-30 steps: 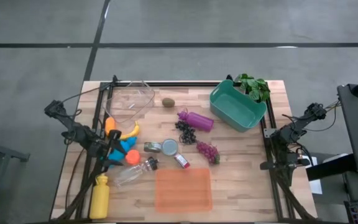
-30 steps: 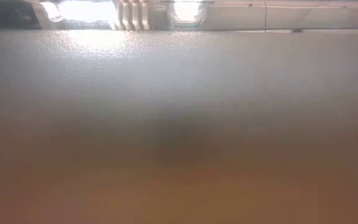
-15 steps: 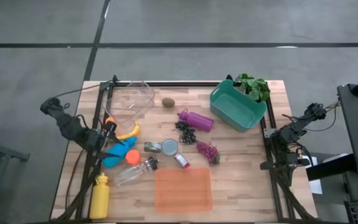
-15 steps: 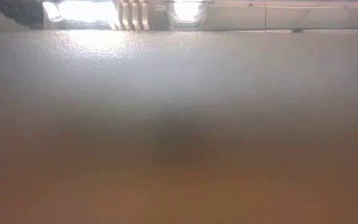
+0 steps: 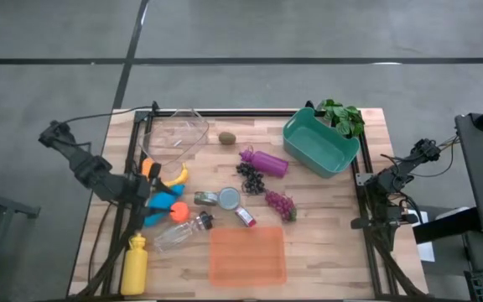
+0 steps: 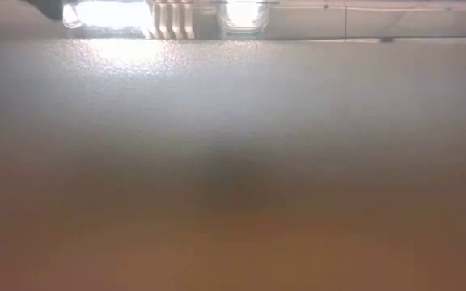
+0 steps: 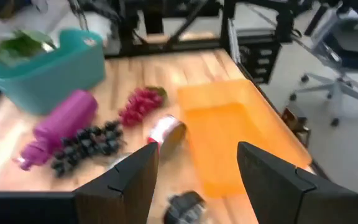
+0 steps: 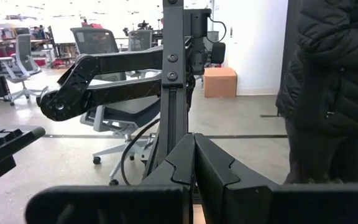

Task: Pick & Place Food Item
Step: Put the yellow water bottle into the transparent bin

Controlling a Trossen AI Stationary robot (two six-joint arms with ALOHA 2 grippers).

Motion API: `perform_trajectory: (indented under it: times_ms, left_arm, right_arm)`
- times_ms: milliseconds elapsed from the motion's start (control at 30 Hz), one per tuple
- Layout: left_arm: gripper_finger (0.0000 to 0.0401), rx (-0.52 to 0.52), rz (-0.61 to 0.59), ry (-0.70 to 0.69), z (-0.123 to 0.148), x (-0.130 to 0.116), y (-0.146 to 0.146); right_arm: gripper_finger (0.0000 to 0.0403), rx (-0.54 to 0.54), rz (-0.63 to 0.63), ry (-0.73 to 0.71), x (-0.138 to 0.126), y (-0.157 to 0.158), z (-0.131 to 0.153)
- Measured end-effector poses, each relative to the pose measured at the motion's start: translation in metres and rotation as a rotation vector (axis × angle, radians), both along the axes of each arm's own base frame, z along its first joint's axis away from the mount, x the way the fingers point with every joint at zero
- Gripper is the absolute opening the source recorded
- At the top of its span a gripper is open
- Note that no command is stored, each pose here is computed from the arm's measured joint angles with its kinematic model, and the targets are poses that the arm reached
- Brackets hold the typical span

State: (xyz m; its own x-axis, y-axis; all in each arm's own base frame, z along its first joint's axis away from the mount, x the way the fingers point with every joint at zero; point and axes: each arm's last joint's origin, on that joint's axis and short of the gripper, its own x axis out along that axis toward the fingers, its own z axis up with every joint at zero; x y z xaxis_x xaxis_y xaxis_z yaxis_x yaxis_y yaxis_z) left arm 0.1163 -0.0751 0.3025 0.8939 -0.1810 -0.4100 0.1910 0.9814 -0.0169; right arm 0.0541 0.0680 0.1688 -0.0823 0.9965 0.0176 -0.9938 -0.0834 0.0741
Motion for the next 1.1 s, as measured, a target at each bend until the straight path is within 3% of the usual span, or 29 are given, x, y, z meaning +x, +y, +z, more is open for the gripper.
perform_trajectory:
  times_ms: [167, 267, 533, 833, 1100]
  left_arm:
    - [0.0225, -0.048, -0.074, 0.096, 0.015, 0.006, -0.009]
    - [0.0225, -0.145, -0.083, 0.196, 0.02, 0.006, -0.011]
    - [0.0225, -0.346, -0.071, 0.671, 0.004, -0.005, -0.016]
    - [0.0225, -0.322, 0.028, 0.958, -0.017, -0.004, -0.029]
    - [0.0225, -0.313, -0.018, 1.169, -0.029, -0.011, -0.053]
  right_arm:
    - [0.0008, 0.0, 0.0, 0.0, 0.0, 0.0, 0.0]
    - [0.0008, 0.0, 0.0, 0.0, 0.0, 0.0, 0.0]
    - [0.0008, 0.0, 0.0, 0.0, 0.0, 0.0, 0.0]
    - [0.0008, 0.0, 0.0, -0.001, 0.0, 0.0, 0.0]
    - [0.0008, 0.0, 0.0, 0.0, 0.0, 0.0, 0.0]
